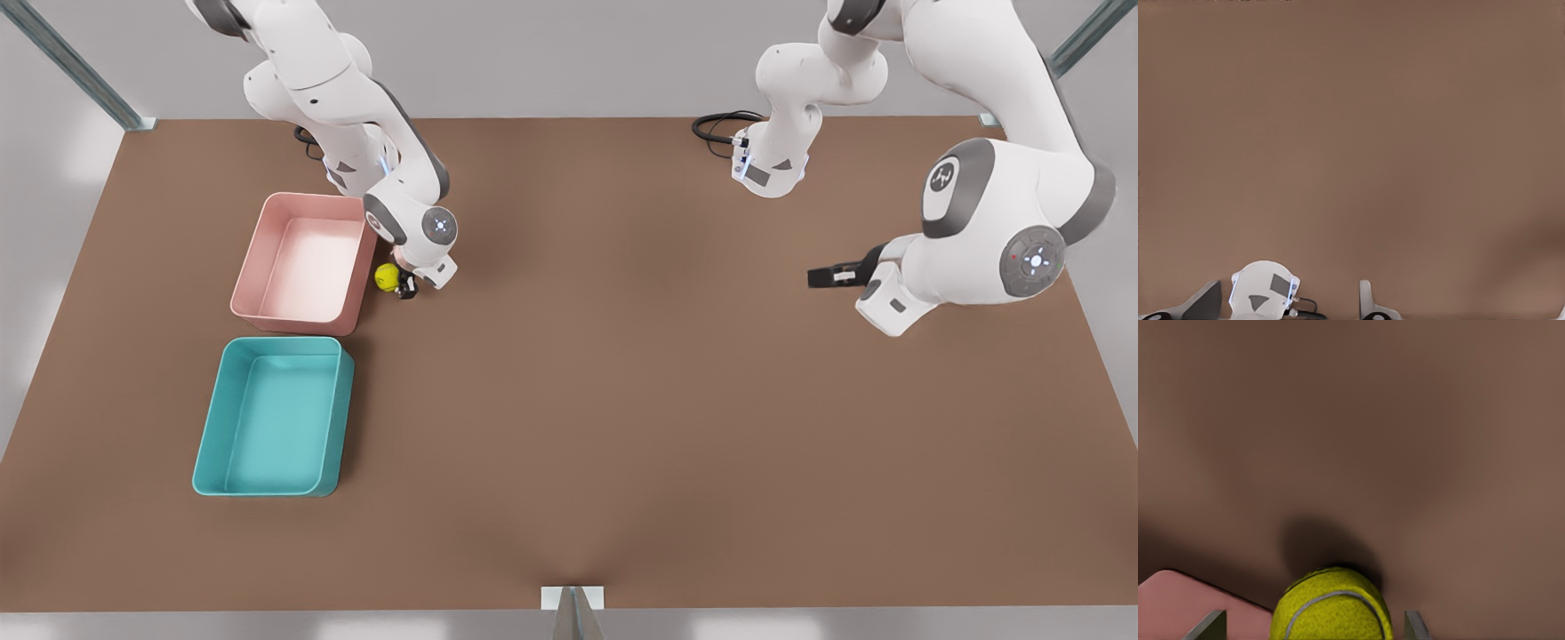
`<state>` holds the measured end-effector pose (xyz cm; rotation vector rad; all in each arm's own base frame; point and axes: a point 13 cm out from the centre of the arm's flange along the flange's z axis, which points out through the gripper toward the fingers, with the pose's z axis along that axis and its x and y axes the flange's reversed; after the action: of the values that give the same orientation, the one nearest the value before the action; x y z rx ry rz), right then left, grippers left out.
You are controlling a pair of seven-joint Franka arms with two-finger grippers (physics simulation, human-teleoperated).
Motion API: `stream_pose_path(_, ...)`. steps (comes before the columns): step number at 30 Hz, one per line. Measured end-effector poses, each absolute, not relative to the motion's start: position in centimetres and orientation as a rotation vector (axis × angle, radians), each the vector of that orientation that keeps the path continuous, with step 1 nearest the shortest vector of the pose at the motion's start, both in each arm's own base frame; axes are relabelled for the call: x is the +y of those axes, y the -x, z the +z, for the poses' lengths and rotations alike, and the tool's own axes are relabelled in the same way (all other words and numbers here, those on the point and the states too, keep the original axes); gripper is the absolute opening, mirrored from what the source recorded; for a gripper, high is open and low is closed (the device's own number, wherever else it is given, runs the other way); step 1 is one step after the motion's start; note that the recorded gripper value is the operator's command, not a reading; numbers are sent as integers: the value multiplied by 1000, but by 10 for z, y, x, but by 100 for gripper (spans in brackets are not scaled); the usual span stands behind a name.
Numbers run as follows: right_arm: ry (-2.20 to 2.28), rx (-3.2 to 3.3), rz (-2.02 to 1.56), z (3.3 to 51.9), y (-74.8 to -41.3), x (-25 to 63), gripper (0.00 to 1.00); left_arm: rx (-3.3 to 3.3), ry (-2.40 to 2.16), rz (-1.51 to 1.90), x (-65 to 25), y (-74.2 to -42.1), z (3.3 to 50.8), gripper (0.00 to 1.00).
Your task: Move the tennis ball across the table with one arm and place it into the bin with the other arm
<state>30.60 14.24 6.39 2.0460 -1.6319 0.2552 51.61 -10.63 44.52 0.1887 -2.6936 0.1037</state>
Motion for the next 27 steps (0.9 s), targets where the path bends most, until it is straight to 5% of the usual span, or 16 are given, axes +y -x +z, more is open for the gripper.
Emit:
stream_pose_path(20, -2077, -1580, 261, 36, -313, 117, 97, -2727, -192, 85, -104, -513, 447, 100)
stream_pose_path(22, -2083, -1582, 266, 37, -315, 117, 87, -2728, -182, 84, -107, -512, 448, 100)
stream_pose_path(23, -2086, -1581, 267, 37, -316, 117, 72, -2728, -180, 84, -108, -511, 448, 100)
stream_pose_path(25, -2091, -1578, 267, 38, -316, 118, 58, -2727, -181, 84, -108, -511, 448, 100)
stream_pose_path(27, -2096, -1578, 267, 40, -317, 119, 56, -2728, -181, 84, -108, -511, 448, 100)
